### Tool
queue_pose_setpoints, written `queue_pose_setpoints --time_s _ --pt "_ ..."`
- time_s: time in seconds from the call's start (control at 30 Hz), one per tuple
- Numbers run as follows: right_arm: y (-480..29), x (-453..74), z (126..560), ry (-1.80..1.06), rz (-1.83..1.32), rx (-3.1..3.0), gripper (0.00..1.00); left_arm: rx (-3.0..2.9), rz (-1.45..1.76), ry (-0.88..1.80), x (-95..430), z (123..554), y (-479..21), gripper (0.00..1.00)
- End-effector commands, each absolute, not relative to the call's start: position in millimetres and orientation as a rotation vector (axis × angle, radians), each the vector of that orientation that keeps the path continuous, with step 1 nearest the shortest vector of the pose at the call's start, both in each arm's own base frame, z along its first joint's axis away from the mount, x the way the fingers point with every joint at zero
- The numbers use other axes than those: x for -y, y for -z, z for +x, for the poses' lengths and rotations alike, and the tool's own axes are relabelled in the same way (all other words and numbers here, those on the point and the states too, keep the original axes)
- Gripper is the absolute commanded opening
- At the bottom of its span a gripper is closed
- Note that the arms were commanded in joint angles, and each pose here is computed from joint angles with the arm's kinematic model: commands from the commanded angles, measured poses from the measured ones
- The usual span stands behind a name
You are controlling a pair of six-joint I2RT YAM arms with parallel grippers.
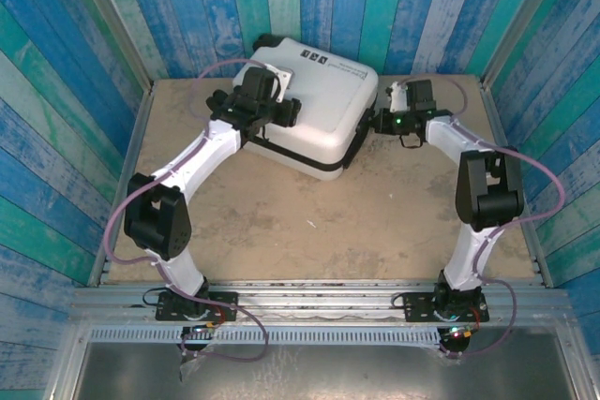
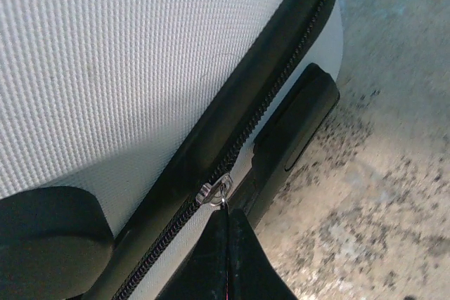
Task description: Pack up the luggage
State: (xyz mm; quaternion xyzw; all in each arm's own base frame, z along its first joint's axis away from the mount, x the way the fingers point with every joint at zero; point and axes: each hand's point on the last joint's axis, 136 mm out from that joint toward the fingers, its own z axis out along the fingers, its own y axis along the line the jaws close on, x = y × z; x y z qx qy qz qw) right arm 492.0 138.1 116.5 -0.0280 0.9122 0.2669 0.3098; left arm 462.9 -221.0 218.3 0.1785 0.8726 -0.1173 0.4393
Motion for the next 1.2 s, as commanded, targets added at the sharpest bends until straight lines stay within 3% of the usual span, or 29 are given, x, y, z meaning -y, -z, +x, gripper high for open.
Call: queue_pose_setpoints --time_s 0.0,0.23,0.5,0.63,0.8,1.0,1.17 --pt "-107.6 -96.5 502.7 -0.568 -0.003 -2.446 0.00 -2.872 0.453 0.103 162.6 356.0 -52.8 0.73" --pt "-115.2 -94.6 506.5 -0.511 -0.106 -2.413 0.01 -2.824 0.445 0.122 164.7 359.6 -65.0 0.73" --pt "-133.4 -92.9 520.0 -0.449 -0.204 -2.359 0.14 -2.825 0.434 0.123 164.6 358.3 -63.5 0.73" --pt "-141.6 -105.9 507.4 -0.512 -0.336 -2.302 0.37 -2.786 0.420 0.129 164.7 359.9 -74.3 0.73" --pt "-147.7 -126.5 479.7 -0.549 -0.642 -2.148 0.51 -2.682 0.412 0.152 167.6 368.8 -104.1 0.74" --pt "-143.8 -123.0 468.4 -0.391 -0.972 -2.026 0.57 -2.529 0.419 0.228 177.3 376.3 -148.3 0.76" --pt "-143.2 -131.9 473.1 -0.462 -1.109 -1.962 0.57 -2.355 0.454 0.325 192.7 375.9 -193.0 0.76"
